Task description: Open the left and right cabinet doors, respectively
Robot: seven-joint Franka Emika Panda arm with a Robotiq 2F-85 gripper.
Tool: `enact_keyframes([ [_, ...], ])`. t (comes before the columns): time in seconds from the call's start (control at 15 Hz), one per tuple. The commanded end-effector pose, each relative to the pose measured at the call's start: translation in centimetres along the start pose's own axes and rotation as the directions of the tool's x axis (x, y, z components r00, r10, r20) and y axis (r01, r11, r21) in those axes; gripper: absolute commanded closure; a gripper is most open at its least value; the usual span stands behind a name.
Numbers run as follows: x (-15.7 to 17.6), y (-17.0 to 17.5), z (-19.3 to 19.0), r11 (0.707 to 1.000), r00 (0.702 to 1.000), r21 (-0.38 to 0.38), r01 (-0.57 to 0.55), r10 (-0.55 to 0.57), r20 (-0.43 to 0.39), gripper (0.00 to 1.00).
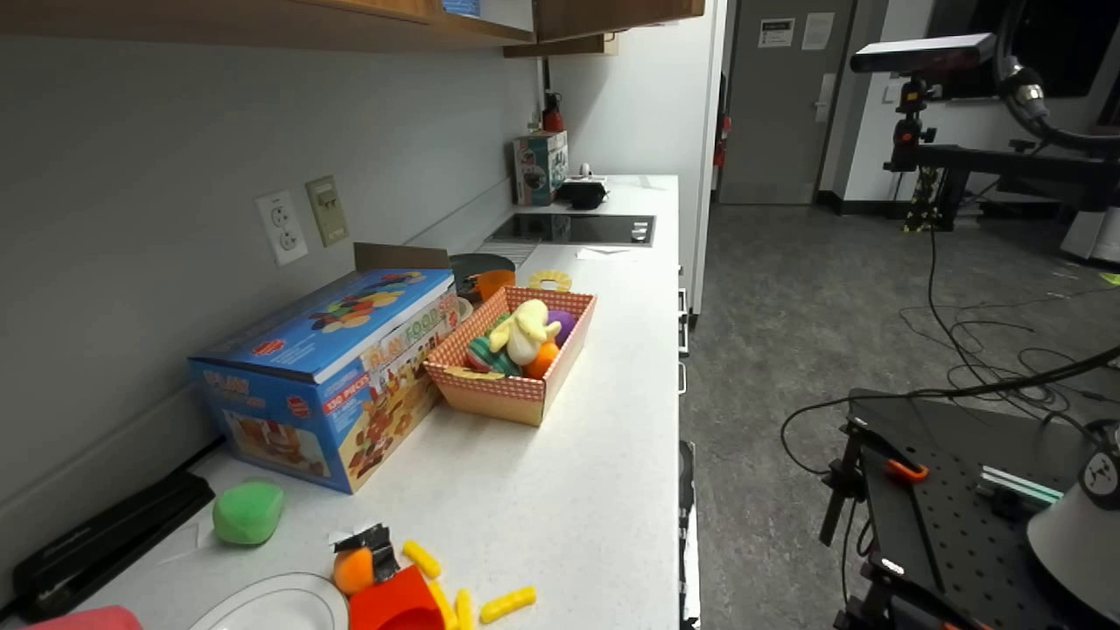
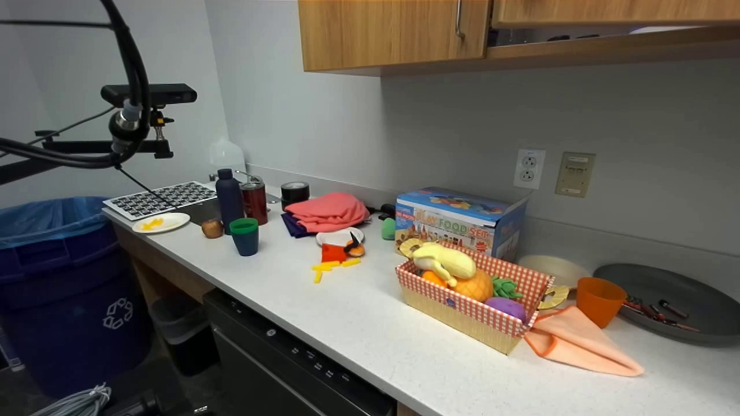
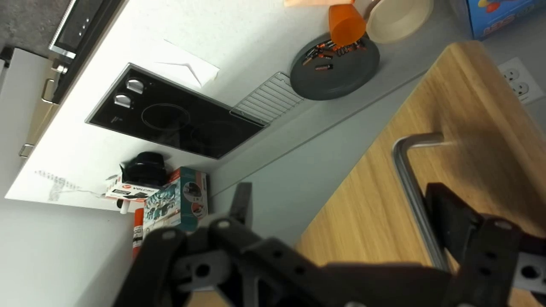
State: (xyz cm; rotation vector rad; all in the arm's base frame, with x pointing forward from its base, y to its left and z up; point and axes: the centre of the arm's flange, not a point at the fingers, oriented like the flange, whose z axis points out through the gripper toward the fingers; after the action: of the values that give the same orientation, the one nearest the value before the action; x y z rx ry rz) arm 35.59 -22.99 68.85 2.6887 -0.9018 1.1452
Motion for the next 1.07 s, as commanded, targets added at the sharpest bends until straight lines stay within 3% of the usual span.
enact_keyframes([
  [0.0,0.7,4.9,-1.3,0.989,0.997,-0.134,-0.060,0.064,0.030,0.00],
  [0.87,0.6,6.3,-1.6,0.991,0.996,-0.118,-0.060,0.053,-0.066,0.00],
  [0.93,0.0,1.0,-0.1,1.000,1.000,0.009,0.001,-0.001,-0.007,0.00],
  [1.0,0.0,1.2,-0.1,1.000,1.000,0.011,0.002,-0.002,-0.008,0.00],
])
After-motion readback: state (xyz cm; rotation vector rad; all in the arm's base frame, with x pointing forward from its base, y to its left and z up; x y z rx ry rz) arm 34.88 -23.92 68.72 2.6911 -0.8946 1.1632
